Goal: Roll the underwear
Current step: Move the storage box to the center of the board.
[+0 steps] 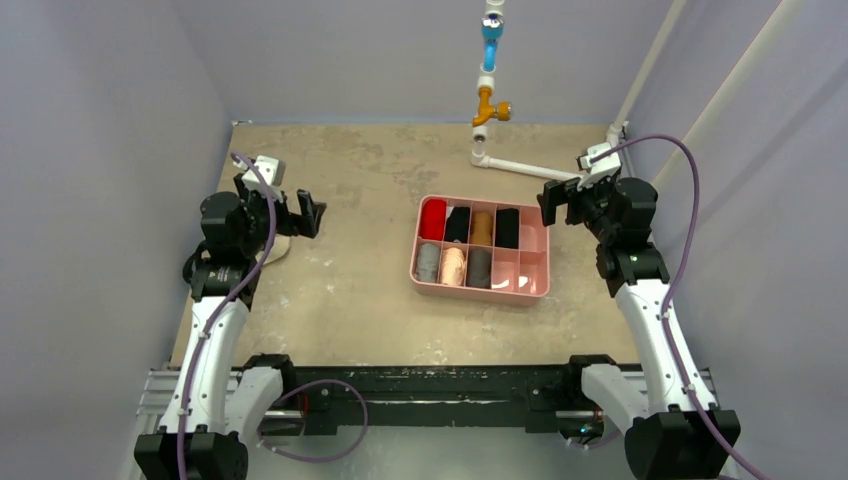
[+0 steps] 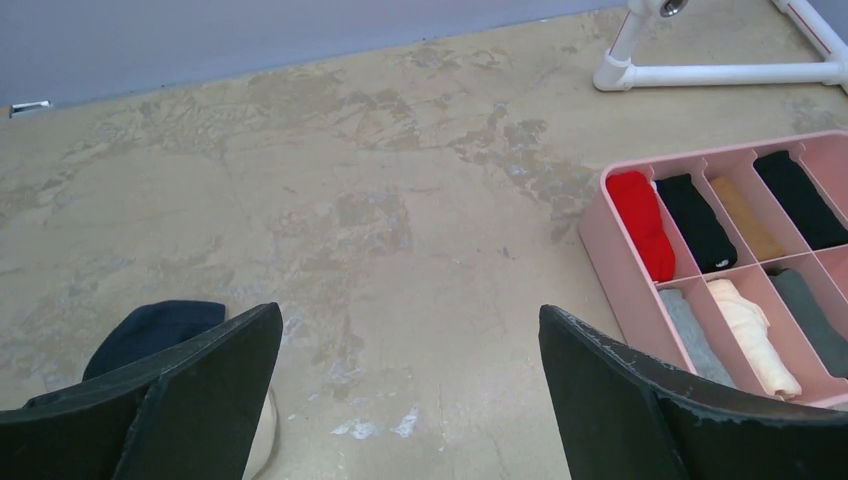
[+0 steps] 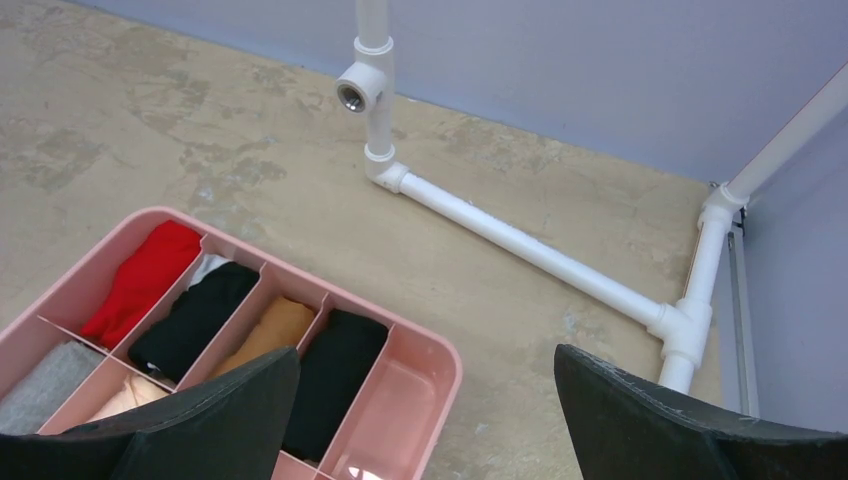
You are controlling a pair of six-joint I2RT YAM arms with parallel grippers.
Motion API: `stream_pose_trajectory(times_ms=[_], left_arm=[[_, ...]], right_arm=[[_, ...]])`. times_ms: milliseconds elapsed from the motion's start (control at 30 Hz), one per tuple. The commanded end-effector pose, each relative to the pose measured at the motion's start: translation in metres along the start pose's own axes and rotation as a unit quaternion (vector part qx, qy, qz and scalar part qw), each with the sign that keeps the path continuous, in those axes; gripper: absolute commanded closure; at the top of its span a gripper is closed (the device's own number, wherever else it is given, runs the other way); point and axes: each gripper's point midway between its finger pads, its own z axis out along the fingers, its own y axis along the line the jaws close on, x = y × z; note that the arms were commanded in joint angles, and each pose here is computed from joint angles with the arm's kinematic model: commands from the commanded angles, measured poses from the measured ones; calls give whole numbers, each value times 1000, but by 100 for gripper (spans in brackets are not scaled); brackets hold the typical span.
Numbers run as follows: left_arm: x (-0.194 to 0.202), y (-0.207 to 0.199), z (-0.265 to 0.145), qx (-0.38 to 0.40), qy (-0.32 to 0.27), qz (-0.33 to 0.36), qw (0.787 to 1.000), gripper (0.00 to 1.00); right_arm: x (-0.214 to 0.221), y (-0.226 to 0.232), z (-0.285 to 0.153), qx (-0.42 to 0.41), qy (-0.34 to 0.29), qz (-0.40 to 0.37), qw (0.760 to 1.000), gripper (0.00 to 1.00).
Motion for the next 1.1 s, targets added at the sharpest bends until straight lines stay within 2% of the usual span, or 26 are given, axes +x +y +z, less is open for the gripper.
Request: stream_pose_trajectory(times_ms=[0,133,300,400,567,833,933,1067], left_arm=[[-9,-6,1,15,-18,1,1000,0],[-9,-9,1,23,-16,-3,1000,0],[-7,-31,-1,85,0,-2,996,0],[-9,-38,1,98,26,-3,995,0],[1,-75,21,141,79,11,987,0],[40,-138,71,192,173,3,966,0],[61,-153,88,187,216,-8,958,7],[100,-167,103,188,301,-39,934,21]], right_arm=[[-10,-1,-3,1,-22,-15,1000,1],[-7,-2,-1,2,-20,-14,1000,1],[-6,-2,1,2,-20,-15,1000,1],[-6,-1,2,-2,-20,-17,1000,1],[-5,2,2,-13,-17,-21,1000,1],[-1,1,1,-10,-15,-32,999,1],[1,1,2,-10,-13,-33,999,1],[4,3,3,-15,-11,-34,999,1]])
